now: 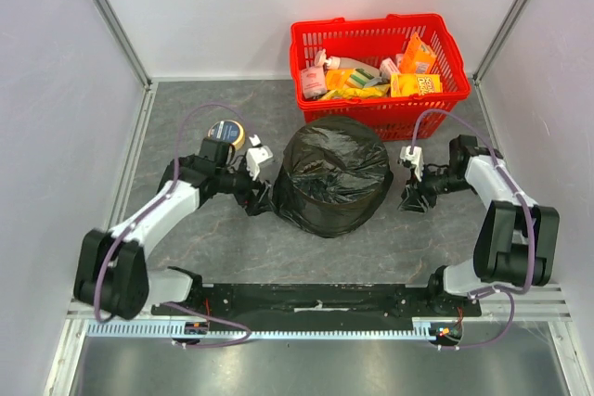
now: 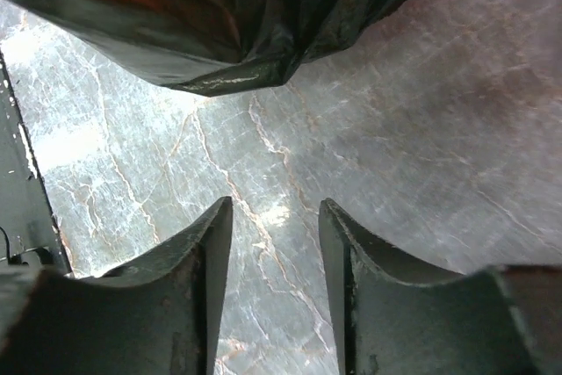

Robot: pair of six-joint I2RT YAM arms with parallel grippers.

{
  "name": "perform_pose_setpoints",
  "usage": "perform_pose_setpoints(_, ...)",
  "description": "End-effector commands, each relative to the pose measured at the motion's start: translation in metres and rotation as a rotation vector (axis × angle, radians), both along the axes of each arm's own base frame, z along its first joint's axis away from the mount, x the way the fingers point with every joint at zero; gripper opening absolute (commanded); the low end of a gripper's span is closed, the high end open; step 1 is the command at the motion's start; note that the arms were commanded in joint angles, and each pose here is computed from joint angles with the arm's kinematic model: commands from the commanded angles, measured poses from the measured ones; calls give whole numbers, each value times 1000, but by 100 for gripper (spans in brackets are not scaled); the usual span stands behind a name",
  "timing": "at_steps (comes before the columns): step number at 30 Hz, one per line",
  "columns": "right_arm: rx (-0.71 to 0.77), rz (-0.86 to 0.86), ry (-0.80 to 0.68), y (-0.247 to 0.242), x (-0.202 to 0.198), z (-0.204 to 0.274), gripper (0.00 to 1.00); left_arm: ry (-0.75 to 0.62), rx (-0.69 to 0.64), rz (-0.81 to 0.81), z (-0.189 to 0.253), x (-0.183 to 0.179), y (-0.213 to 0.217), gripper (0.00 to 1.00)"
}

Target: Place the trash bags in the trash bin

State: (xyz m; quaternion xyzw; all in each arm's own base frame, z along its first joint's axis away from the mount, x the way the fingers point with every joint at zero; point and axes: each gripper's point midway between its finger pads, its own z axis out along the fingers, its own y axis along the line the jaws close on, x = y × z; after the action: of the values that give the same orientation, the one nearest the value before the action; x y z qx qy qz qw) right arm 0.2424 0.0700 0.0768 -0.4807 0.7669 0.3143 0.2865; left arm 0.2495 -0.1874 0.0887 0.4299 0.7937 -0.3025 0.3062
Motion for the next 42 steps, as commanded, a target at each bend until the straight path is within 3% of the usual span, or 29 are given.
perform_pose_setpoints(1, -31, -59, -87, -6, 14, 40, 55, -173, -30, -10, 64, 3, 5, 88)
perform_pose_setpoints(5, -36, -134, -120, -7, 19, 67, 73, -272, -72, -17, 132, 2, 3, 87)
perform_pose_setpoints(9, -37, -202, -147, -9, 23, 89, 79, -291, -96, -48, 200, 1, -15, 84)
perform_pose_setpoints(13, -43, -250, -165, -11, 24, 103, 82, -333, -50, -106, 239, -1, -52, 83)
perform_pose_setpoints(16, -45, -256, -184, -11, 20, 108, 83, -296, 15, -160, 231, 1, -81, 81)
perform_pose_setpoints(25, -48, -254, -214, -9, 10, 100, 85, -143, 245, -285, 143, -8, -127, 77)
perform_pose_setpoints(35, -11, -258, -185, -4, 9, 84, 87, -126, 453, -310, 63, -5, -131, 77)
perform_pose_setpoints(42, -23, -259, -171, -5, 7, 76, 88, -96, 496, -333, 28, -1, -135, 79)
